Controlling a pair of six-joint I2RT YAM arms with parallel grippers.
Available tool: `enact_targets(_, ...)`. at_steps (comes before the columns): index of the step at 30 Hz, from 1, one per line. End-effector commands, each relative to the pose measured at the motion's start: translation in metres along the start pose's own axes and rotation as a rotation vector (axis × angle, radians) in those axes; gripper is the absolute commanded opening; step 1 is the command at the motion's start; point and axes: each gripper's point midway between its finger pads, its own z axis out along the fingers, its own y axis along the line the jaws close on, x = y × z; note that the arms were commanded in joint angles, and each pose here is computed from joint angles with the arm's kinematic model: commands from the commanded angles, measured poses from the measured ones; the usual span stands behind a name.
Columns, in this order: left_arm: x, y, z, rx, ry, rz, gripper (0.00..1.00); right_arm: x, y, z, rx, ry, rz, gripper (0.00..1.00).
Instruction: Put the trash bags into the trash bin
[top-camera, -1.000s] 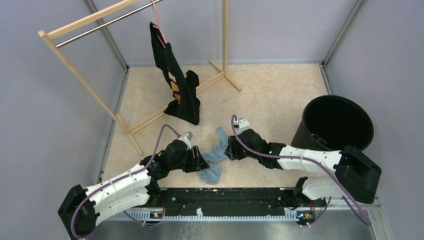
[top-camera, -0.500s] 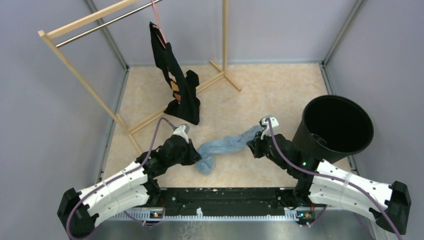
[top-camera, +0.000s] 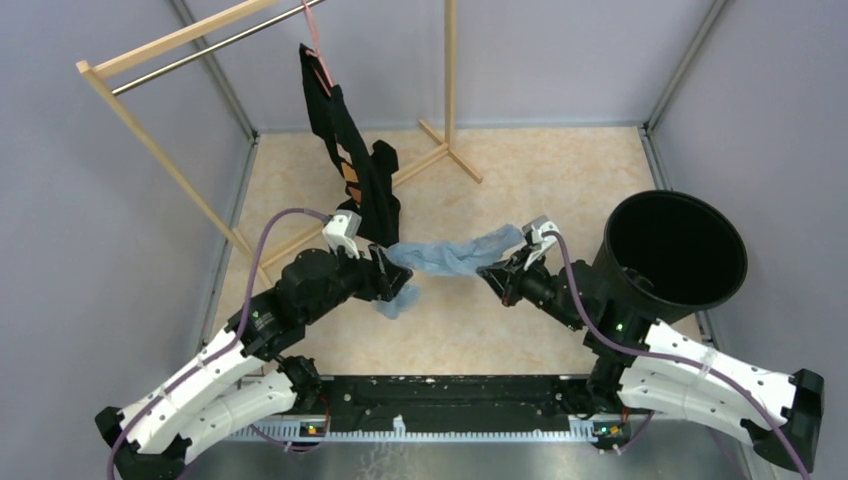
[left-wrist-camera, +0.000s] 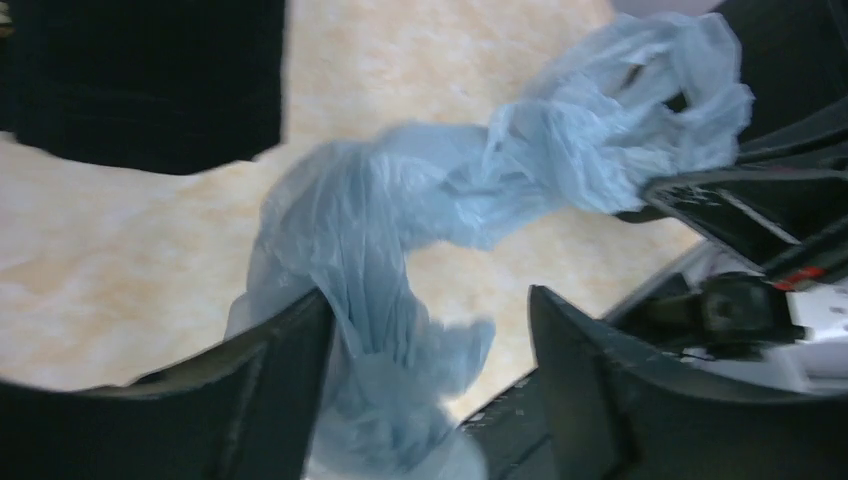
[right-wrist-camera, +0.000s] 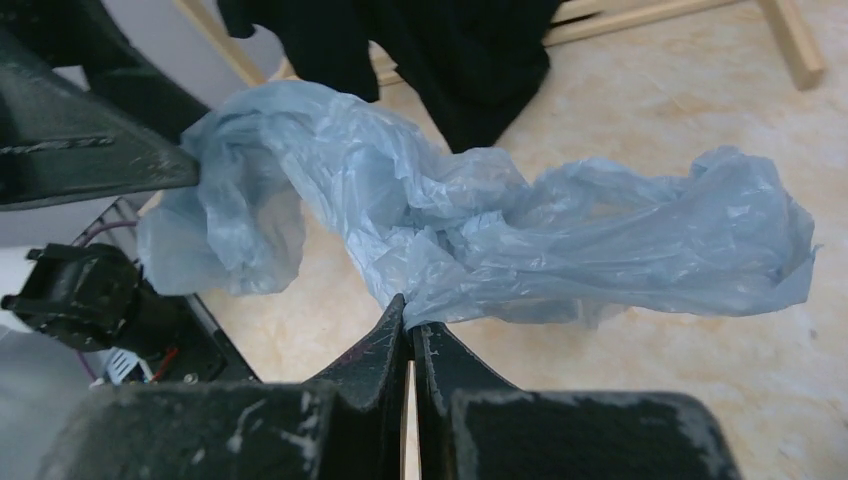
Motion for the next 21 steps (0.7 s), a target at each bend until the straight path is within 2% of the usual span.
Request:
enact_targets(1,-0.001,0.044,-0.005,-0.263,-0.001,-0.012,0.85,-0.022,0.034,0.007,-0.174,-0.081,-0.014,0.00)
enact_targets(3,0.019,0.052,-0.004,-0.313,0.083,-0.049,0.95,-0.005,0.034,0.011,-0.200,-0.052,-0.042,0.00)
enact_targets(5,0.028,0.051,-0.005,-0.313,0.127,-0.091,0.98,0.008,0.033,0.015,-0.216,-0.016,-0.089,0.00)
enact_targets(10,-0.001,0.001,-0.009,-0.068,0.056,-0.083,0.98,-0.001,0.036,0.026,-0.211,-0.031,-0.135,0.00)
enact_targets(12,-0.022,-0.006,-0.015,-0.066,0.006,-0.064,0.98,-0.018,0.028,0.033,-0.142,-0.060,-0.138,0.00)
enact_targets(15,-0.035,0.006,-0.017,-0.156,-0.027,-0.040,0.98,-0.055,0.011,0.042,-0.039,-0.075,-0.151,0.00)
enact_targets(18,-0.031,0.011,-0.012,-0.182,-0.010,-0.033,0.98,-0.107,-0.003,0.039,0.098,-0.120,-0.231,0.00)
enact_targets(21,-0.017,0.019,-0.004,-0.213,0.031,-0.030,0.98,-0.169,0.001,0.025,0.156,-0.220,-0.305,0.00)
